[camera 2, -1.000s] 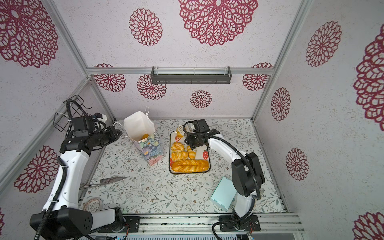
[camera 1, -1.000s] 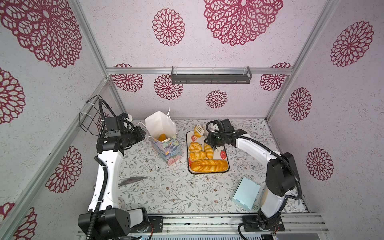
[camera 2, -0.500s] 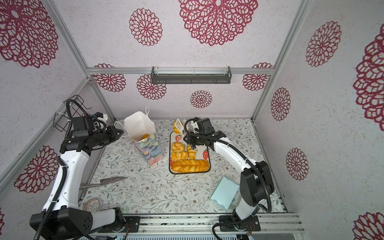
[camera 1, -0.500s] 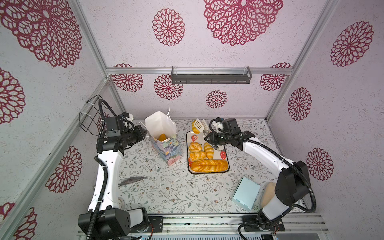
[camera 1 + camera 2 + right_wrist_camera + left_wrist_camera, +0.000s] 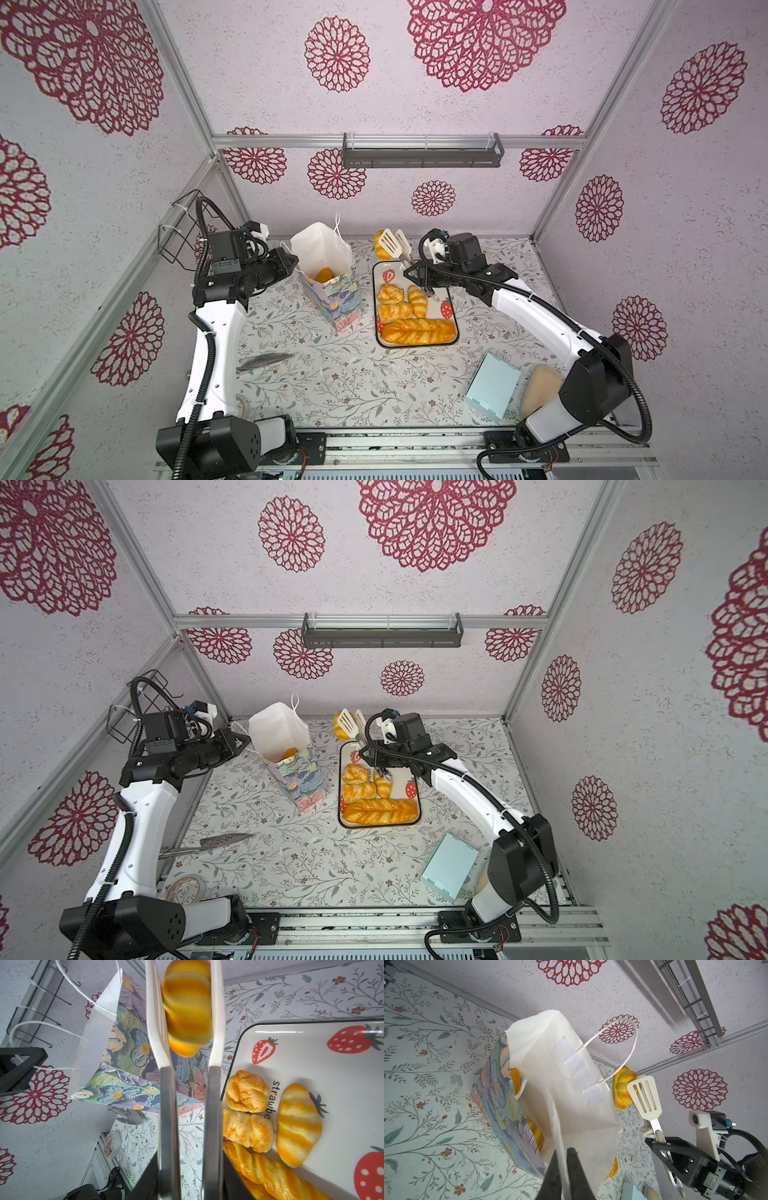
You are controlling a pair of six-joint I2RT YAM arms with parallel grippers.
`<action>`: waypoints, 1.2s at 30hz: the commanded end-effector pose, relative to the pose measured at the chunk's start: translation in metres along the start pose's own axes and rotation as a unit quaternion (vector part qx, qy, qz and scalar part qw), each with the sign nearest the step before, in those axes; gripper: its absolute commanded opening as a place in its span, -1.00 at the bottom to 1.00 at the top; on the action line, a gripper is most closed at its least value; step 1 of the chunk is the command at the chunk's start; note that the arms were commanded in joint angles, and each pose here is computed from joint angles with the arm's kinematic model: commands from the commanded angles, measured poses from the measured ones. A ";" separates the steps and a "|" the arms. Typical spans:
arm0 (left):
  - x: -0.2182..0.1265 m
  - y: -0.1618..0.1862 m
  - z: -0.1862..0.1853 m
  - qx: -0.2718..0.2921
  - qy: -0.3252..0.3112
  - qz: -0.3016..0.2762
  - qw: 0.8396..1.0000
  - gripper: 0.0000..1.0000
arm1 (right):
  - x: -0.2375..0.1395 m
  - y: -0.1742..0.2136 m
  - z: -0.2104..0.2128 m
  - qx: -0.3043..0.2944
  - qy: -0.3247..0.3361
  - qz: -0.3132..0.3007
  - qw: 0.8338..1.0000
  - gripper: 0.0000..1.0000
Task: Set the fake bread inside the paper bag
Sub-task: 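Lift the croissant in the tongs and carry it toward the paper bag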
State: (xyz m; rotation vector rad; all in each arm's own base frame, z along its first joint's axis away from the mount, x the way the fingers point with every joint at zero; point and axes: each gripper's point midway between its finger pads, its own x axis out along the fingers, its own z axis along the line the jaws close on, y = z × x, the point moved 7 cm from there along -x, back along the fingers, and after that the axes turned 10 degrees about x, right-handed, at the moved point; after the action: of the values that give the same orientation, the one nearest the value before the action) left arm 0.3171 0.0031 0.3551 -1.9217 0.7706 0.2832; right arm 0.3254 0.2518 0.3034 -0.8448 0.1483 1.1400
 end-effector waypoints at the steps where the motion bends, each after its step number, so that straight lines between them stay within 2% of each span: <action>1: -0.005 -0.005 -0.007 0.008 0.021 -0.020 1.000 -0.79 | -0.029 -0.015 0.041 -0.055 -0.063 -0.047 0.995 -0.25; 23: -0.002 -0.003 -0.004 0.002 0.015 -0.011 1.000 -0.80 | -0.047 -0.003 0.097 -0.125 -0.122 -0.049 0.983 -0.23; 36: -0.001 -0.001 -0.002 0.001 0.011 -0.005 1.000 -0.79 | -0.044 0.006 0.123 -0.152 -0.149 -0.035 0.976 -0.22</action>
State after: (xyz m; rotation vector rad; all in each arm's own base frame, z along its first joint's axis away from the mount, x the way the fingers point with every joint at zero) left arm 0.3175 0.0013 0.3553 -1.9363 0.7848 0.2664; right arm 0.2749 0.3015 0.3673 -0.9213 -0.1435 1.2563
